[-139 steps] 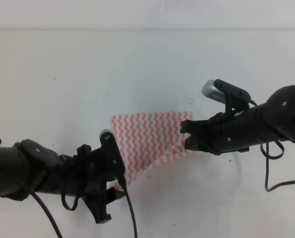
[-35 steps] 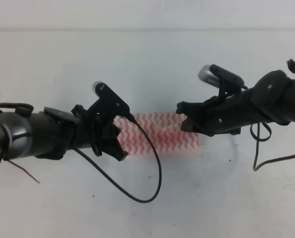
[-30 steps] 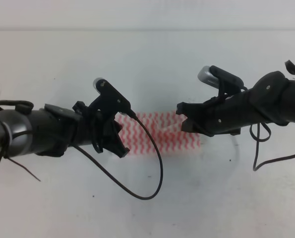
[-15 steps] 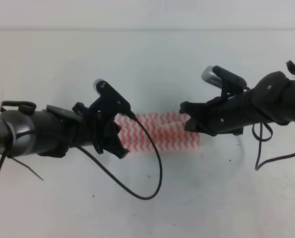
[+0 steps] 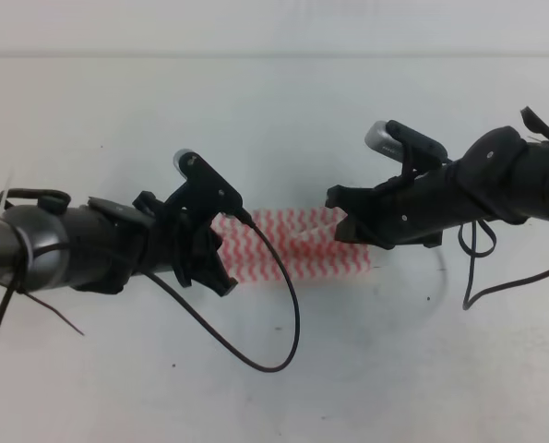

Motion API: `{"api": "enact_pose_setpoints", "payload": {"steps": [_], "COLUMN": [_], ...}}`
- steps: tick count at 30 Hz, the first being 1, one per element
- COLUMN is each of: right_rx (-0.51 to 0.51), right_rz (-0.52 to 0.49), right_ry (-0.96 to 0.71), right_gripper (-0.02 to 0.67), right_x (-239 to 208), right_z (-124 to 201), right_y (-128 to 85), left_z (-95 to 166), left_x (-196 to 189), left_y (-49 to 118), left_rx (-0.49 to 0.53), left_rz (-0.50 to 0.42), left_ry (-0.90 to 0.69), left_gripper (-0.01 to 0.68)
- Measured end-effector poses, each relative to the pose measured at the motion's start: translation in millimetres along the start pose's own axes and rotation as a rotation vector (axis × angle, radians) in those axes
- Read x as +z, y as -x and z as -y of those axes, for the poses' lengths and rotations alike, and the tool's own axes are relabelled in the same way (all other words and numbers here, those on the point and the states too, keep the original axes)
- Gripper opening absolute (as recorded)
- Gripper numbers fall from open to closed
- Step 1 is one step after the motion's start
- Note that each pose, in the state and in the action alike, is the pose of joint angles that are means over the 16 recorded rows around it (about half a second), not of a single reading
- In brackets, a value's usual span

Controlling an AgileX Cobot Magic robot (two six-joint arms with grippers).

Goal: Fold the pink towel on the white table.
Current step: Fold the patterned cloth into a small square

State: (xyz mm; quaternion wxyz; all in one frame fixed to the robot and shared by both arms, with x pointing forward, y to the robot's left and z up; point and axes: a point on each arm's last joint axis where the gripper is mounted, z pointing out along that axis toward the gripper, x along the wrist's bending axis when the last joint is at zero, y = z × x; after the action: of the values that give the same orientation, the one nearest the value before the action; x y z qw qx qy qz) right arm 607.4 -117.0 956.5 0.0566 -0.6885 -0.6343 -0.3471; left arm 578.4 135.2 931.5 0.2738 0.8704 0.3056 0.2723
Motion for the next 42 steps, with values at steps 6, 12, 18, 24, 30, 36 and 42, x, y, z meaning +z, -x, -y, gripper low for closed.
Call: {"api": "enact_pose_setpoints", "payload": {"steps": [6,12,18,24,30,36,42], "right_rx": [-0.003,-0.003,0.004,0.015,0.025,0.027,0.026], "right_rz": [-0.005,-0.002,0.003,0.006,0.008,0.01,0.012], "right_ry": [-0.004,0.006,0.023,0.031,0.034,0.031,0.034], "right_gripper": [-0.015,-0.014,-0.015,-0.015,-0.016,-0.016,-0.016], "right_x": [2.5,3.7,2.9,1.4,-0.2,0.6,1.0], "right_z": [-2.7,-4.0,-6.8,-9.8,-12.0,-12.0,-12.2], "right_y": [-1.5,-0.9,1.6,5.3,8.6,9.7,10.1], "left_z": [0.9,-1.9,-4.8,-6.5,-4.6,-2.1,0.5], "left_x": [2.3,3.0,3.4,3.7,7.6,12.0,15.4], "left_y": [0.0,-1.4,-2.8,-4.0,-3.4,-2.3,-1.0], "left_rx": [0.005,0.007,0.007,0.009,0.009,0.01,0.011], "left_rz": [-0.002,-0.007,-0.012,-0.017,-0.017,-0.012,-0.006], "left_ry": [-0.006,0.001,0.009,0.013,0.004,-0.008,-0.017], "left_gripper": [-0.002,-0.002,-0.002,-0.002,-0.002,-0.002,-0.002]}}
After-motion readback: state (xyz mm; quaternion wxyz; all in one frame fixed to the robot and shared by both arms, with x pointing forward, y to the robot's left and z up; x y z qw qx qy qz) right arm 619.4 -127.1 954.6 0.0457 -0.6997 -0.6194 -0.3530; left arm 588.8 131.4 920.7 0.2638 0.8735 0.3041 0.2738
